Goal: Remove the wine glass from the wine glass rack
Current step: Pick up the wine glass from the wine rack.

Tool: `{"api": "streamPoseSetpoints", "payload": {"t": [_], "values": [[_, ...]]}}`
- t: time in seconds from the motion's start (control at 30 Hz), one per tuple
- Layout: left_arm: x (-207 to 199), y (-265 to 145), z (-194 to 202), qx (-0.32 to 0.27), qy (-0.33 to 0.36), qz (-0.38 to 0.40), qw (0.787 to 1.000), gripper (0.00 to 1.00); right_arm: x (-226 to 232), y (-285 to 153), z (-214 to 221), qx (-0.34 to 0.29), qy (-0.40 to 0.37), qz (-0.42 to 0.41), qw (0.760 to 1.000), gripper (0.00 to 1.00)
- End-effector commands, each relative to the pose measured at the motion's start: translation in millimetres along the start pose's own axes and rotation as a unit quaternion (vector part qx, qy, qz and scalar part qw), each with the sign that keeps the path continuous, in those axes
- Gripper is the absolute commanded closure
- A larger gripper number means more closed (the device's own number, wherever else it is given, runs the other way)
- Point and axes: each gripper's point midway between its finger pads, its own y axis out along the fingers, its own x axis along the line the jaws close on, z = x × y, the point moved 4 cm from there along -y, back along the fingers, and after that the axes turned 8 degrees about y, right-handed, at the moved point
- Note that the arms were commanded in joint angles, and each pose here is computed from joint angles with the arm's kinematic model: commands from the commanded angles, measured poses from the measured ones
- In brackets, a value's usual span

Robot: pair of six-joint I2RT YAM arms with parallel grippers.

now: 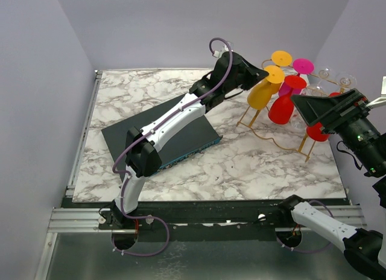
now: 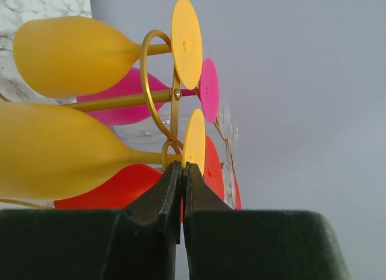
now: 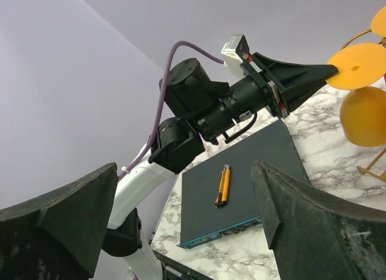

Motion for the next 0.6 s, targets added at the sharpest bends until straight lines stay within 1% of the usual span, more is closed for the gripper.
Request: {"api": "streamPoseSetpoints", "payload": {"t": [0.0,0.57], "values": [[-25.2,-8.9,1.0,0.013,-0.025,0.042,0.999,1.0,-4.0,-3.1,-0.5,-0.004,0.005,0.012,1.0,0.0],[-36.9,-22.1,11.9,0.039,-0.035,0.071,0.996,1.0,-4.7,-2.4,-1.1,-0.009,0.005,0.013,1.0,0.0]]}}
